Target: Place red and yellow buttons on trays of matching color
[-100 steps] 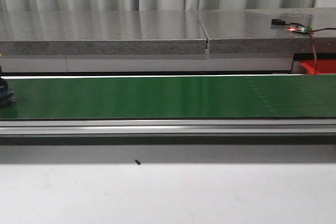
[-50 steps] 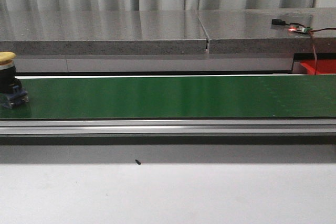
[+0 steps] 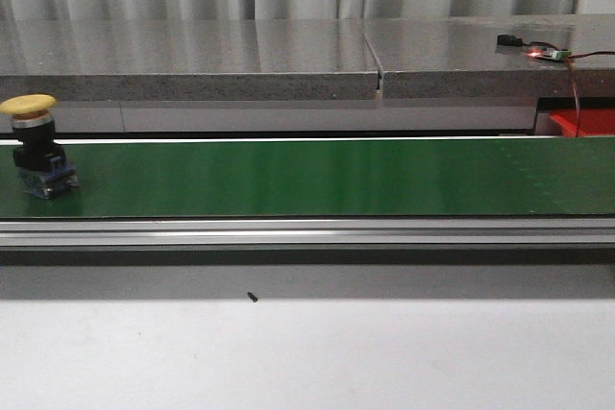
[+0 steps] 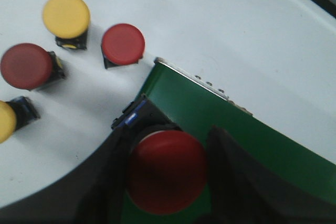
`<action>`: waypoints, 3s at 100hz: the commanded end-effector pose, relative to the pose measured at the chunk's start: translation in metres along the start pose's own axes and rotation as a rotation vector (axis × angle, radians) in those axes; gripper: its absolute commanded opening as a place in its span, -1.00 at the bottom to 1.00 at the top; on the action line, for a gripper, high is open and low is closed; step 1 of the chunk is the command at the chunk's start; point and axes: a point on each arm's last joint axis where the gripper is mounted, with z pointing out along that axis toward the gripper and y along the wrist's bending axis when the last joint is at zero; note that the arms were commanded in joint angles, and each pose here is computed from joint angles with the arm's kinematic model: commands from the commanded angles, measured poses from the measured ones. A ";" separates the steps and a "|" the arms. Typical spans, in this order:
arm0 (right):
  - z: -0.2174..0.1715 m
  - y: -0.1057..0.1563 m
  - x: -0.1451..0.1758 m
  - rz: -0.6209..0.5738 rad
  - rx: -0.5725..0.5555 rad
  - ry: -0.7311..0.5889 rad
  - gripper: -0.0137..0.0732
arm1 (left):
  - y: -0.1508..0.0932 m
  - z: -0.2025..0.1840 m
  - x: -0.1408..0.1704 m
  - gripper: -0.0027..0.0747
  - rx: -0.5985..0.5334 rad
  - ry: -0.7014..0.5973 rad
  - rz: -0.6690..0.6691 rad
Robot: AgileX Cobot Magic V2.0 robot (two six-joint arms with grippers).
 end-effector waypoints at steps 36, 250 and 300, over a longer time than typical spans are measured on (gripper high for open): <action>-0.005 0.000 -0.013 0.006 0.010 -0.086 -0.84 | -0.022 -0.002 0.019 -0.81 0.037 0.042 0.067; -0.004 0.002 -0.006 0.008 -0.014 -0.016 -0.84 | -0.041 -0.162 0.213 -0.98 0.335 -0.526 0.625; -0.004 0.002 -0.008 0.006 -0.012 -0.028 -0.84 | 0.002 -0.162 0.280 -0.98 0.354 -0.577 0.641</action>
